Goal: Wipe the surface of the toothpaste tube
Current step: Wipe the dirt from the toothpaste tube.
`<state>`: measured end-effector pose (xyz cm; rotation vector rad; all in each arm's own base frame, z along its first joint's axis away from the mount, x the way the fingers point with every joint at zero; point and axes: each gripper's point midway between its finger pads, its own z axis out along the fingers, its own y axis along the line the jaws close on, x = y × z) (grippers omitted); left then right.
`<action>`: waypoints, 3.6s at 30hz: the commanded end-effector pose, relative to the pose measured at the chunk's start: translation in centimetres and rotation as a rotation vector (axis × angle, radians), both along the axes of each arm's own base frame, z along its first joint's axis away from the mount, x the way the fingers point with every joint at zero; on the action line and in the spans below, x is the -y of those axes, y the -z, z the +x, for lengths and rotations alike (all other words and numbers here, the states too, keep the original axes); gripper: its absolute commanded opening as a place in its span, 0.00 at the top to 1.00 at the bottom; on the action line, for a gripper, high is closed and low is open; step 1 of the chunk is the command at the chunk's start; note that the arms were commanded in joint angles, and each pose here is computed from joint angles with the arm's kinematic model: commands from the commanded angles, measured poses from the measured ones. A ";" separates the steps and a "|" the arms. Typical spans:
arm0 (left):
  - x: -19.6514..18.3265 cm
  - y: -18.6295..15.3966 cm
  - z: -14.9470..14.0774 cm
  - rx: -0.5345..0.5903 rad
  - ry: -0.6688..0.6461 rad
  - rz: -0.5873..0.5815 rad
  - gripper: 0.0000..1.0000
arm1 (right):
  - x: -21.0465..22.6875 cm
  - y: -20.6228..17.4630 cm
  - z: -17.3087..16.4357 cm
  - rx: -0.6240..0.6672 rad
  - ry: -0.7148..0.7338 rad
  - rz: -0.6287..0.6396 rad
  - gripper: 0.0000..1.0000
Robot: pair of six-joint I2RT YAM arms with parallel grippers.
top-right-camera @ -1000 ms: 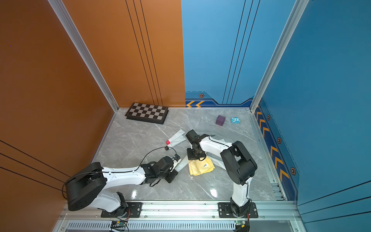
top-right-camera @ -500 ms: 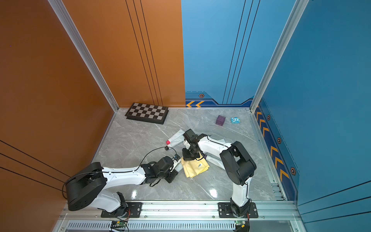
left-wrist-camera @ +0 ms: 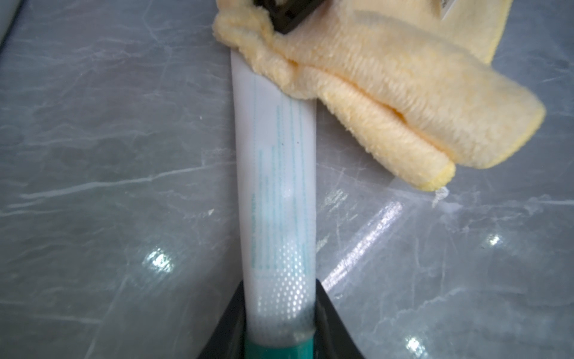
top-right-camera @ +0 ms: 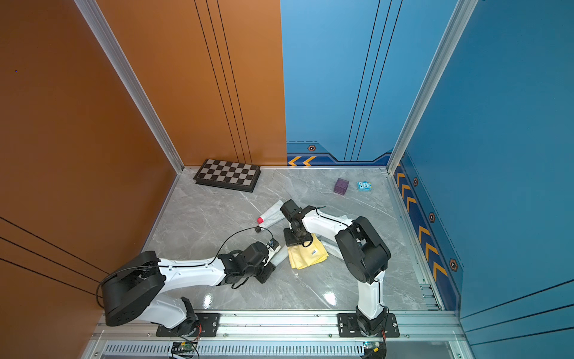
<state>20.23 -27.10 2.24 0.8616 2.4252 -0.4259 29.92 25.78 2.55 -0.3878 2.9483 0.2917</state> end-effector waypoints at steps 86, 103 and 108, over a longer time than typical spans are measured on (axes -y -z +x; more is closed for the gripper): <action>-1.7 3.1 -2.5 -0.105 0.040 0.114 0.77 | 2.2 2.7 -2.2 -0.073 -0.065 -0.156 1.00; -1.7 3.1 -2.5 -0.103 0.042 0.113 0.77 | 0.7 3.3 -5.3 -0.169 -0.104 -0.085 1.00; -1.8 3.1 -2.6 -0.101 0.040 0.114 0.77 | 4.6 4.6 -3.9 -0.095 -0.083 -0.296 1.00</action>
